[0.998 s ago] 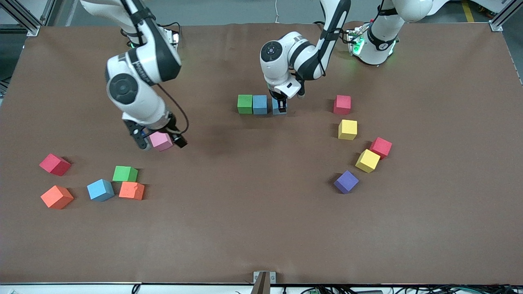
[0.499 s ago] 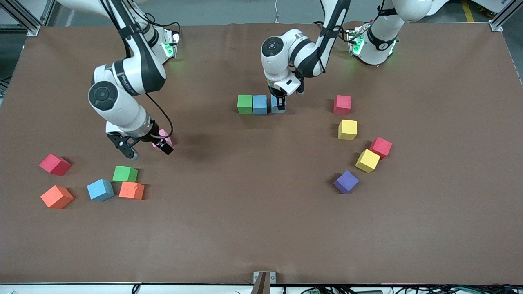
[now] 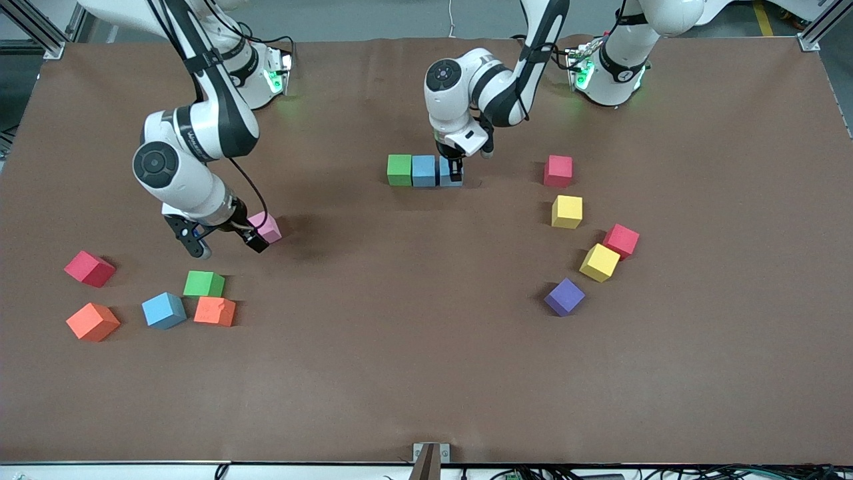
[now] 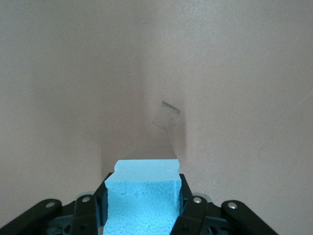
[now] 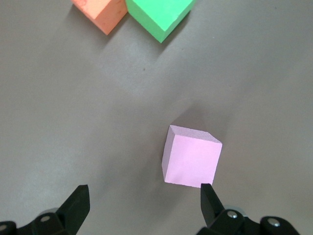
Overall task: Arrange 11 blocks into digit 3
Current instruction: 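Reach down and grasp the pink cube with the right gripper, then lift the pink cube with the right gripper while the left gripper grasps purple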
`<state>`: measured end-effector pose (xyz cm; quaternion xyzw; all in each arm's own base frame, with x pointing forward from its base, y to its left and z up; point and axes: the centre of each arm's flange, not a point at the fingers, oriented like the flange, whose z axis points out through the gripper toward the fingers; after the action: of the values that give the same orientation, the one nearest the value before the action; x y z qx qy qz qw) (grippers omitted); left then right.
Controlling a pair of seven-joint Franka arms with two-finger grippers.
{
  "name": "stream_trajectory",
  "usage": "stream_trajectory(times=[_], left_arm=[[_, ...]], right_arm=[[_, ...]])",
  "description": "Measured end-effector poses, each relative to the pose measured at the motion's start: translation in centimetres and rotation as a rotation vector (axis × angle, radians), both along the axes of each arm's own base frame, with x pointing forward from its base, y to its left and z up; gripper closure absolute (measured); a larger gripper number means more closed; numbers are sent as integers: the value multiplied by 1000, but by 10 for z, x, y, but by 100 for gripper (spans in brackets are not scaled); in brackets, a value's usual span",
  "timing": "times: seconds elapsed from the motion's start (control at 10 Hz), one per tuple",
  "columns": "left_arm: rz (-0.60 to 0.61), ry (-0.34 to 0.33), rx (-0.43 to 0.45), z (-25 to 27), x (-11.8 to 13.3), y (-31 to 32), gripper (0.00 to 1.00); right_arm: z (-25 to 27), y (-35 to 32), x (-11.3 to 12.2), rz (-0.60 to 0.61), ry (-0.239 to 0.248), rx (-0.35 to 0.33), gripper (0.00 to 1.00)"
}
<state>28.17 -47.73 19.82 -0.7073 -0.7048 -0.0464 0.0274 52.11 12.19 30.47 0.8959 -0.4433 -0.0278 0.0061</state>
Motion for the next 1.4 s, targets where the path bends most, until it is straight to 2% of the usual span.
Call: stream_trajectory(times=[0.2,0.3,0.7,1.1,1.2,1.3,1.4], left_arm=[[-10,-5,3,0,0,-2,47],[-12,-7,3,0,0,-3,47],[-19,-15,1,0,3,-9,47],[-29,-20,3,-1,2,-12,46],[-32,-20,6,-3,1,-12,34],[-35,-20,17,-10,-2,-13,20],[-38,-23,18,-12,-3,-16,7]], right_arm=[[1,4,1,12,-12,2,0],[4,5,2,99,-18,5,0],[9,-23,13,633,-37,27,0],[1,-20,7,1240,2,6,0],[-2,-20,5,1326,9,13,0],[-10,-20,0,1365,-4,9,0],[-24,-20,-9,1383,-37,-6,0]])
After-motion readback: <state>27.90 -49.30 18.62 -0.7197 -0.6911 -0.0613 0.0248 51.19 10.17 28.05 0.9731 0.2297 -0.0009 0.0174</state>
